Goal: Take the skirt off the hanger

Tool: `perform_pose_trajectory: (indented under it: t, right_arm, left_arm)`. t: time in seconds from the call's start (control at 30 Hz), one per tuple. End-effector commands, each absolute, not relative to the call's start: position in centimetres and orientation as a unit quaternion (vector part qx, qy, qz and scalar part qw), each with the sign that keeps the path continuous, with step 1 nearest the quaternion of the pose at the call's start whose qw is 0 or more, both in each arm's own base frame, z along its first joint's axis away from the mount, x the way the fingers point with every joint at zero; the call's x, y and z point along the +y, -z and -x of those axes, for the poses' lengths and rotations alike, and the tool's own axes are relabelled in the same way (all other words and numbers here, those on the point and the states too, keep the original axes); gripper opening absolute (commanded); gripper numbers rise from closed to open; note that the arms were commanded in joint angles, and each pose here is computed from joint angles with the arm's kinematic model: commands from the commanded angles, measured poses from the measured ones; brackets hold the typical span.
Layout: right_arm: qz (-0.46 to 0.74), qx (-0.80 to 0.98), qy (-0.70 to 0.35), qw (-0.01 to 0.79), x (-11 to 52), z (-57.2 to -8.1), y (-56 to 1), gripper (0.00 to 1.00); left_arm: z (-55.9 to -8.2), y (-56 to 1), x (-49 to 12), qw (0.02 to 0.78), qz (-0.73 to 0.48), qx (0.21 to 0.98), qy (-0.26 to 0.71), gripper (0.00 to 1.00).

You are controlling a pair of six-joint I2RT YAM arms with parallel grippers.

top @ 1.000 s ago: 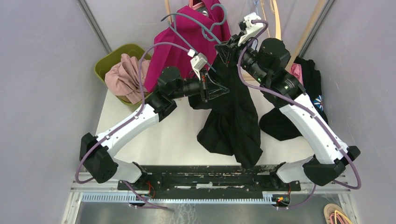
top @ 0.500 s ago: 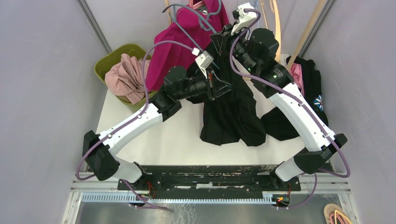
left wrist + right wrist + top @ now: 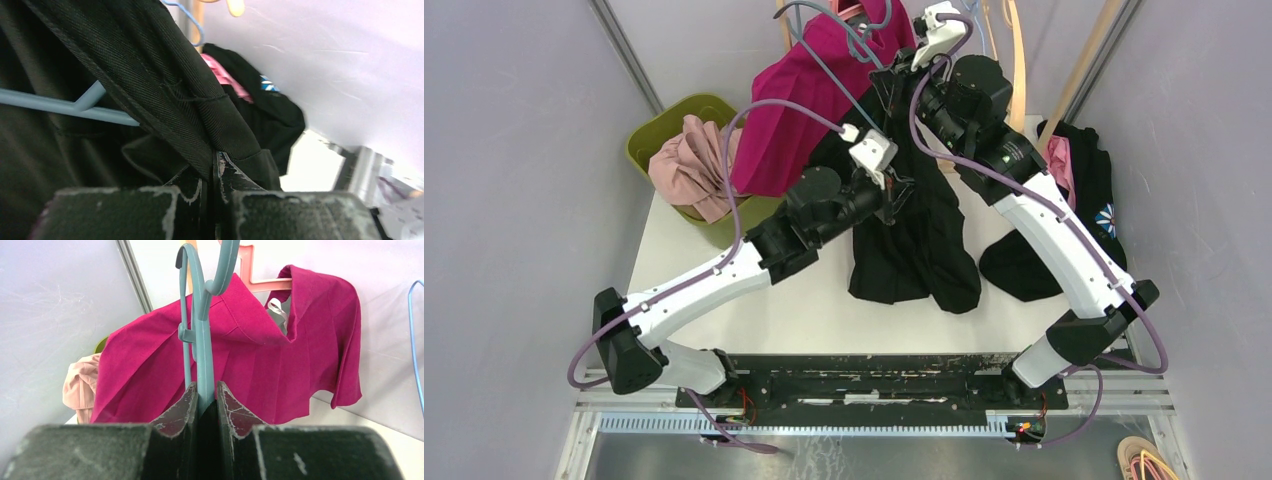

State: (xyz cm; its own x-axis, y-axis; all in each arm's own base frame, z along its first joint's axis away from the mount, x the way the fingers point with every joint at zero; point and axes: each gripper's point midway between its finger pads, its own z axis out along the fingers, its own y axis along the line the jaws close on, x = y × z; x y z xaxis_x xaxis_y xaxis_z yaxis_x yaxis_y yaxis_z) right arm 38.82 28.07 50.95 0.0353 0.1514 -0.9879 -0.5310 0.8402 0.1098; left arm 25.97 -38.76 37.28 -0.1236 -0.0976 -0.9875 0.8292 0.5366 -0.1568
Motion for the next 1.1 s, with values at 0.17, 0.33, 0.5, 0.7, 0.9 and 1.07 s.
perform_pose_trajectory:
  t: [0.17, 0.33, 0.5, 0.7, 0.9, 1.07]
  right_arm:
    - [0.029, 0.439, -0.291, 0.85, 23.0, -35.4, -67.3, 0.01]
    - [0.027, 0.436, -0.276, 0.856, 22.6, -35.4, -67.8, 0.01]
    - [0.027, 0.442, -0.26, 0.858, 21.9, -35.2, -67.5, 0.01]
    - [0.023, 0.444, -0.232, 0.865, 21.3, -35.7, -67.1, 0.01]
    - [0.005, 0.427, -0.239, 0.872, 21.7, -36.6, -68.3, 0.01]
    - [-0.019, 0.386, -0.234, 0.892, 21.1, -36.8, -71.8, 0.01]
  left_arm:
    - [-17.8, -22.1, -39.3, 0.466, -0.484, 0.711, 0.206, 0.03]
    - [-17.8, -20.8, -37.7, 0.467, -0.481, 0.72, 0.178, 0.03]
    - [-18.7, -23.8, -35.2, 0.515, -0.433, 0.719, 0.17, 0.03]
    - [-17.5, -27.3, -33.4, 0.52, -0.437, 0.708, 0.191, 0.03]
    - [-16.2, -26.4, -33.7, 0.502, -0.422, 0.718, 0.234, 0.03]
    - [-15.1, -23.2, -35.1, 0.472, -0.432, 0.724, 0.257, 0.03]
